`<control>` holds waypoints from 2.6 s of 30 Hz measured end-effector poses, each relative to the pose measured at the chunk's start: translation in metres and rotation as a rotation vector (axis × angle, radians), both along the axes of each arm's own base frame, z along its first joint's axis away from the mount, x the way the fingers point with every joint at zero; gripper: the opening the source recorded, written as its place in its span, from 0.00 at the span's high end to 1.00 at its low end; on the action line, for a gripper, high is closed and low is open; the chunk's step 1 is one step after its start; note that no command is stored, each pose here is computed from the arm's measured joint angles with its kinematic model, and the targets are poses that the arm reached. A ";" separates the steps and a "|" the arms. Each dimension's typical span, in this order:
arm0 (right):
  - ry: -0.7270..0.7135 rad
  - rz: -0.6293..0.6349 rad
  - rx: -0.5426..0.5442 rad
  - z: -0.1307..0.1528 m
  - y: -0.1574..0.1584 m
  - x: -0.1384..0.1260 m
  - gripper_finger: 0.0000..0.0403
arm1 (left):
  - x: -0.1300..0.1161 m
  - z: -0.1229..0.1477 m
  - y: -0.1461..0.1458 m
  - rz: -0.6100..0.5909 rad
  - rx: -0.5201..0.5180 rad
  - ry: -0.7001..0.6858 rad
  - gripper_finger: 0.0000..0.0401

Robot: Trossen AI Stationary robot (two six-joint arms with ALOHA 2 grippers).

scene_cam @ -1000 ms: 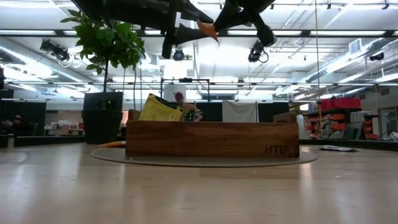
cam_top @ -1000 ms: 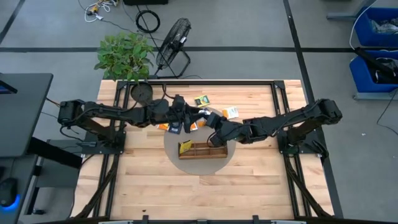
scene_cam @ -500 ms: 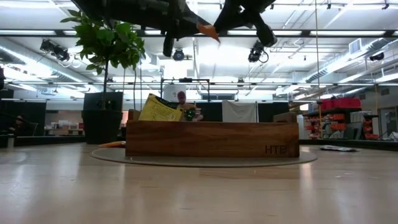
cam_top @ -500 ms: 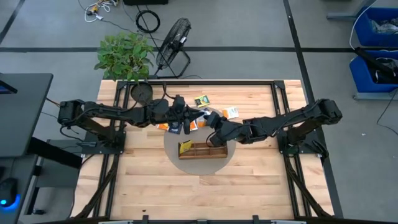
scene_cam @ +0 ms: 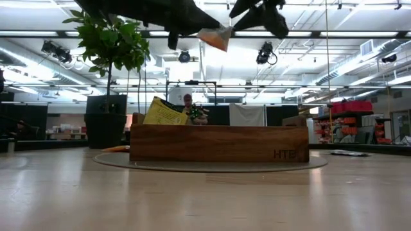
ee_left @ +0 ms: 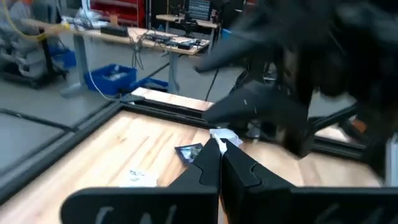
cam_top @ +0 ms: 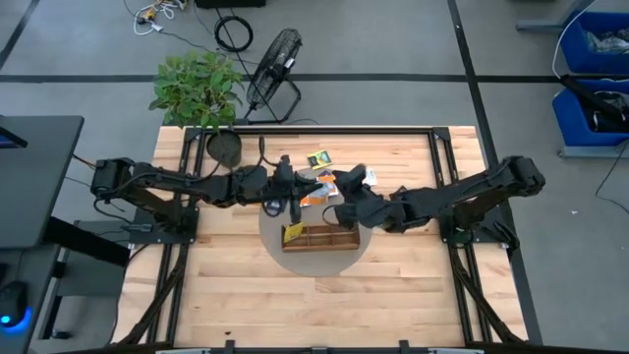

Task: Pick & Place Tea
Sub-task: Put the orange tea bag into the middle section of the wooden organizer

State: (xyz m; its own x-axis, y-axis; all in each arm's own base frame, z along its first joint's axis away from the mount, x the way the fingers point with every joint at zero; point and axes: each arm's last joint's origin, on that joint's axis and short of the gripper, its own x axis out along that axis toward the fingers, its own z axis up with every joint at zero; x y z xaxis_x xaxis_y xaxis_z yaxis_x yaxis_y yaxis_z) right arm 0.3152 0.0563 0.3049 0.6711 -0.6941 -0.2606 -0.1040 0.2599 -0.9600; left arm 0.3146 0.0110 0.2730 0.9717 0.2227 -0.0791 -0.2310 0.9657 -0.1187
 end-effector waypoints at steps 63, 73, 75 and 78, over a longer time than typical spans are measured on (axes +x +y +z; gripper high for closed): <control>-0.057 0.108 1.289 0.034 -0.086 0.041 0.94 | -0.034 -0.038 -0.033 0.059 0.300 -0.165 1.00; -0.019 0.081 1.295 0.031 -0.086 0.038 0.99 | -0.033 -0.041 -0.033 0.055 0.297 -0.132 0.95; -0.006 0.056 1.307 0.030 -0.086 0.036 1.00 | -0.034 -0.041 -0.032 0.087 0.324 -0.100 0.92; 0.013 0.010 1.331 0.027 -0.086 0.034 1.00 | -0.037 -0.037 -0.032 0.145 0.336 -0.099 0.88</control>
State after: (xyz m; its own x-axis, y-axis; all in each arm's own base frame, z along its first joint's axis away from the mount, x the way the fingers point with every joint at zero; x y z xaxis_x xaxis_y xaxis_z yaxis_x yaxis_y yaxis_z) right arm 0.3489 -0.0293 0.3317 0.6666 0.0983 -0.7389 -0.1187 0.9926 0.0249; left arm 0.2773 -0.0207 0.2363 0.9275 0.3559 0.1146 -0.3713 0.9127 0.1706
